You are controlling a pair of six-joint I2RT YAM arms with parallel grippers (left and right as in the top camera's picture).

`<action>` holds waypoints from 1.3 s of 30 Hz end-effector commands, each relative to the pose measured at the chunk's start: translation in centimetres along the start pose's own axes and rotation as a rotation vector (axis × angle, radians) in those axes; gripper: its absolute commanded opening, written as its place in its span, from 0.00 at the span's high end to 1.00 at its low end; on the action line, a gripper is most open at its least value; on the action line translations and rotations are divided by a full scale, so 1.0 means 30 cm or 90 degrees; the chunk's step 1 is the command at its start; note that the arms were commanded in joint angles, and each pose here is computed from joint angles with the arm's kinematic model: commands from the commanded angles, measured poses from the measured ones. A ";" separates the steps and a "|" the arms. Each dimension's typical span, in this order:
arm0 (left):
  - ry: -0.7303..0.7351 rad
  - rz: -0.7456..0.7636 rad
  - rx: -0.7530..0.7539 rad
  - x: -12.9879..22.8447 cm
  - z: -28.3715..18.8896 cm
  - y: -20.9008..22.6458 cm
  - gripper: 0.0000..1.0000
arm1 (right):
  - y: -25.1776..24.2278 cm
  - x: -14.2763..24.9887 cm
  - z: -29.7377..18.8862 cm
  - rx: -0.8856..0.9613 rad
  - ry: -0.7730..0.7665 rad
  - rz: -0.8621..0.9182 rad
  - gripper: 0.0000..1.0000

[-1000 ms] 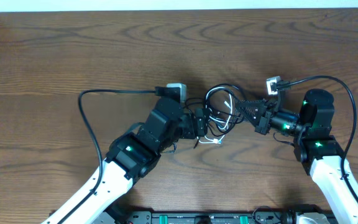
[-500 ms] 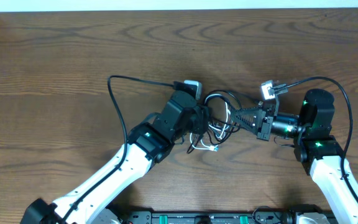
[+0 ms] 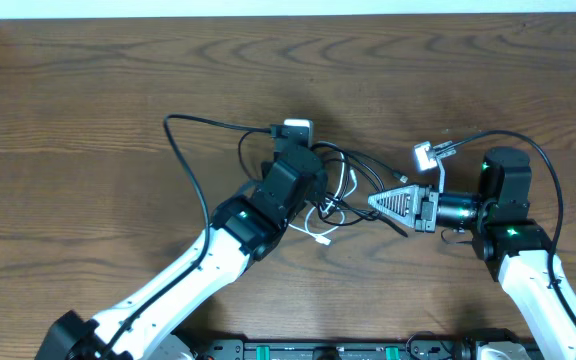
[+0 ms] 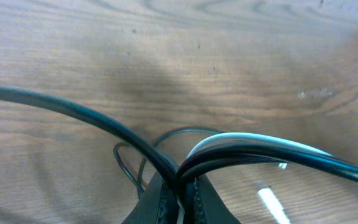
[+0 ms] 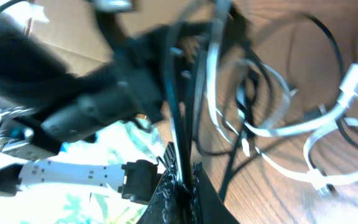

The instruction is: Untangle cables

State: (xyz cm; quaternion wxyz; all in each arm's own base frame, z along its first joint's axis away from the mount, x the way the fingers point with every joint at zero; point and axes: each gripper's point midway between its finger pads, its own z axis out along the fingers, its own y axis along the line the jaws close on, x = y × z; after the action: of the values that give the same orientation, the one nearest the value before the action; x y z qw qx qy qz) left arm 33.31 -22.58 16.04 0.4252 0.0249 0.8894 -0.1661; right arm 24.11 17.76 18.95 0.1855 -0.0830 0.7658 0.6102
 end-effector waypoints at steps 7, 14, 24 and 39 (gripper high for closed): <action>-0.145 -0.050 -0.010 -0.211 -0.186 0.032 0.92 | -0.238 0.020 -0.044 0.246 -0.060 0.128 0.99; -0.112 -0.066 0.107 -0.198 -0.248 -0.063 0.92 | -0.377 0.027 -0.125 0.410 -0.124 0.216 0.99; -0.089 -0.058 0.191 -0.187 -0.289 -0.134 0.92 | -0.484 -0.002 -0.242 0.570 -0.211 0.235 0.98; -0.231 -0.116 0.158 -0.357 -0.527 0.046 0.92 | -0.593 0.038 -0.482 0.764 -0.340 0.356 0.92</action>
State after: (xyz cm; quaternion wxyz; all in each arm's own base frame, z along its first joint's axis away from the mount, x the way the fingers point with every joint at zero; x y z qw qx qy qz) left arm 28.09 -17.66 31.58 0.5258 -0.0013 0.7834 -0.3314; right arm 26.78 2.14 5.36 0.1980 0.3581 0.8986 0.1583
